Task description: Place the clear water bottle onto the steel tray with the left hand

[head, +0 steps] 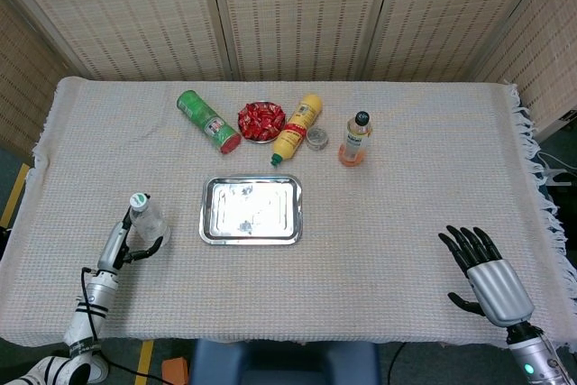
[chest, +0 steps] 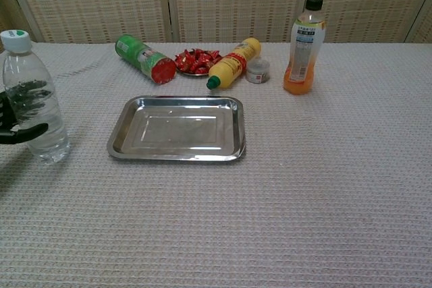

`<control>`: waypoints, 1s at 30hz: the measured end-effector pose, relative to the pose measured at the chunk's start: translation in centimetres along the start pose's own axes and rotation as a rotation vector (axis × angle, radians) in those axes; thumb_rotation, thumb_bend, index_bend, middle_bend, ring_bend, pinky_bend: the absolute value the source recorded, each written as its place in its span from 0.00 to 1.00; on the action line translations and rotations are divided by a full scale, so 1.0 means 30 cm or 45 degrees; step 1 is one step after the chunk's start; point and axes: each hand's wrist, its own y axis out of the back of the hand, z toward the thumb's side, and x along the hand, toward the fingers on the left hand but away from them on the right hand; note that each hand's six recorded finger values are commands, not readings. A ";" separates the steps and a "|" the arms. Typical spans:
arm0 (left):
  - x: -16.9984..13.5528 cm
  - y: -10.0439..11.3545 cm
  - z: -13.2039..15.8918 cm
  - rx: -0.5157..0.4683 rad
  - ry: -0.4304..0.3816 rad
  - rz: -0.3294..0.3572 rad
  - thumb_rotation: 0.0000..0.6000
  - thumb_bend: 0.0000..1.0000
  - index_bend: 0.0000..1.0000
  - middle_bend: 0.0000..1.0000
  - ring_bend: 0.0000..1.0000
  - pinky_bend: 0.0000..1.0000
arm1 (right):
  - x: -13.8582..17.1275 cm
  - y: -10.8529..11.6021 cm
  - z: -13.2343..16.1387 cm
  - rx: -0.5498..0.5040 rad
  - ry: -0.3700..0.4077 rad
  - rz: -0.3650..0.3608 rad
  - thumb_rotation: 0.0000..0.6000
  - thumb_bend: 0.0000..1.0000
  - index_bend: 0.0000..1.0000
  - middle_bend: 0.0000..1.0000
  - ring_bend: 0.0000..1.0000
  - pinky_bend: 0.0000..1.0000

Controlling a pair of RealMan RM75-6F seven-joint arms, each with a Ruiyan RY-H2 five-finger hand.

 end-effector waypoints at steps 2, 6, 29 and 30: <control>0.006 0.004 -0.002 0.001 0.005 0.008 1.00 0.35 0.06 0.10 0.03 0.09 | 0.000 -0.001 0.000 0.001 0.000 0.002 1.00 0.06 0.00 0.00 0.00 0.00; 0.010 0.014 -0.001 -0.013 0.001 0.032 1.00 0.40 0.20 0.25 0.14 0.20 | 0.002 -0.004 0.002 -0.001 0.003 0.010 1.00 0.06 0.00 0.00 0.00 0.00; -0.002 0.301 0.051 0.164 -0.201 0.509 1.00 0.48 0.36 0.39 0.24 0.33 | 0.015 -0.002 0.009 0.001 0.012 0.018 1.00 0.06 0.00 0.00 0.00 0.00; -0.003 0.317 0.050 0.149 -0.199 0.534 1.00 0.48 0.36 0.38 0.24 0.32 | 0.017 -0.001 0.011 0.002 0.015 0.017 1.00 0.06 0.00 0.00 0.00 0.00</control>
